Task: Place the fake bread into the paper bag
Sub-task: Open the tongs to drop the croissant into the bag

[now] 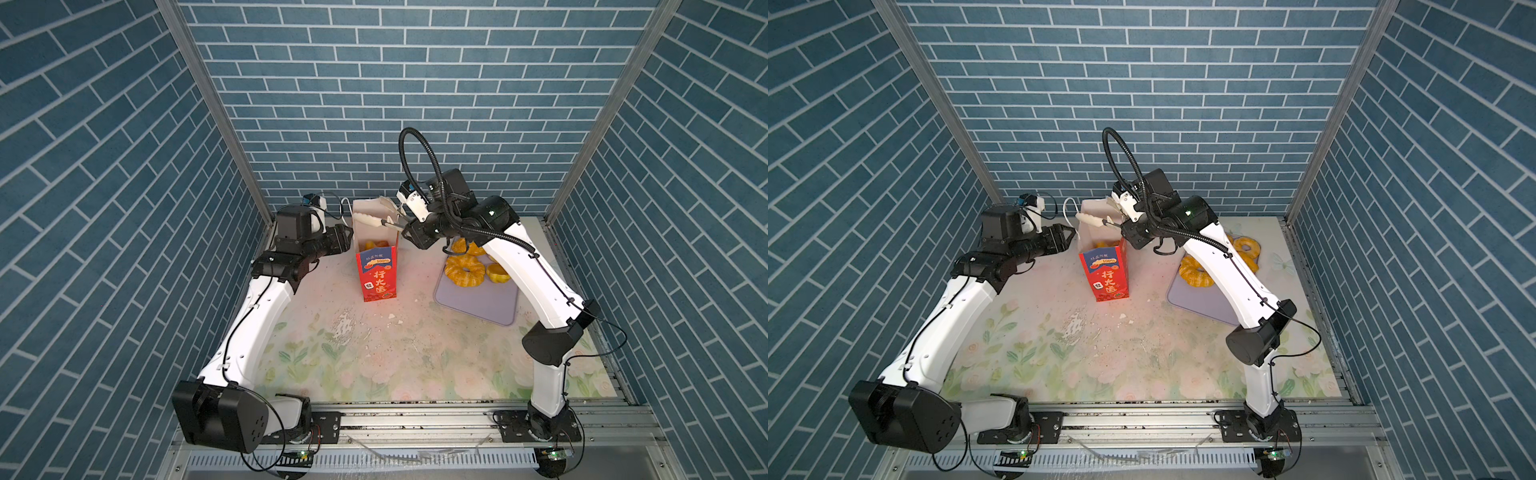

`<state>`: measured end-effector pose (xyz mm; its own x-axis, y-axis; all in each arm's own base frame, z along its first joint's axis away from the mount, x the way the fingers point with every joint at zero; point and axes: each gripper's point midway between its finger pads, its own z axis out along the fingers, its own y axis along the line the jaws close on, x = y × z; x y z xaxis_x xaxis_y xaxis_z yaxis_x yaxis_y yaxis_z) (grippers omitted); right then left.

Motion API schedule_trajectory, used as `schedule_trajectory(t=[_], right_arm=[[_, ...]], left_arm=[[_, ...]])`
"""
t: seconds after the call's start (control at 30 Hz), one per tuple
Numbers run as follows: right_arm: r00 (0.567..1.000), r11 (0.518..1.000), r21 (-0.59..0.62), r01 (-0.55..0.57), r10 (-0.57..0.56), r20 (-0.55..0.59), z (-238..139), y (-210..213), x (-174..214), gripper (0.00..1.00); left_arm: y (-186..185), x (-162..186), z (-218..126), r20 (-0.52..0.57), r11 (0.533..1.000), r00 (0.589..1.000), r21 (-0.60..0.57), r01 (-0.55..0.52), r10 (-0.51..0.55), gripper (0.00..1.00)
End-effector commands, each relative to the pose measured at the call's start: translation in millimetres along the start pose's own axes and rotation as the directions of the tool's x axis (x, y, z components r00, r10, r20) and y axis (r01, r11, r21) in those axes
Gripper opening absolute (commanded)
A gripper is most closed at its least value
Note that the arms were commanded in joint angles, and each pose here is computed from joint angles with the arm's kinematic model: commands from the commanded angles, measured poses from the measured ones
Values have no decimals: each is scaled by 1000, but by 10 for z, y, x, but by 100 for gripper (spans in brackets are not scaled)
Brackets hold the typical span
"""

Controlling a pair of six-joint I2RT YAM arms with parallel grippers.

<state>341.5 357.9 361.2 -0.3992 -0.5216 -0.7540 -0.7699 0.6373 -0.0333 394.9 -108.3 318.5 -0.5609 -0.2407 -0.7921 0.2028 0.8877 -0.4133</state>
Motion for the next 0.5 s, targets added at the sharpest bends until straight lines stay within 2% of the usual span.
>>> schedule_trajectory(t=[0.0, 0.17, 0.33, 0.47], right_arm=[[995, 998, 55, 22, -27, 101, -367, -71, -241, 47], [996, 975, 224, -4, -15, 84, -693, -398, -161, 46], [995, 945, 323, -43, 13, 95, -1079, -620, 8, 46], [989, 901, 409, -144, 116, 91, -1360, -925, 300, 46]], left_arm=[[-58, -48, -30, 19, 1000, 1000, 20, -17, 16, 66], [1, -64, -61, 9, 999, 1000, -27, -22, 22, 66], [22, -28, -58, -12, 999, 999, -38, -38, 38, 66], [16, -46, -44, -11, 998, 999, -34, -43, 43, 66]])
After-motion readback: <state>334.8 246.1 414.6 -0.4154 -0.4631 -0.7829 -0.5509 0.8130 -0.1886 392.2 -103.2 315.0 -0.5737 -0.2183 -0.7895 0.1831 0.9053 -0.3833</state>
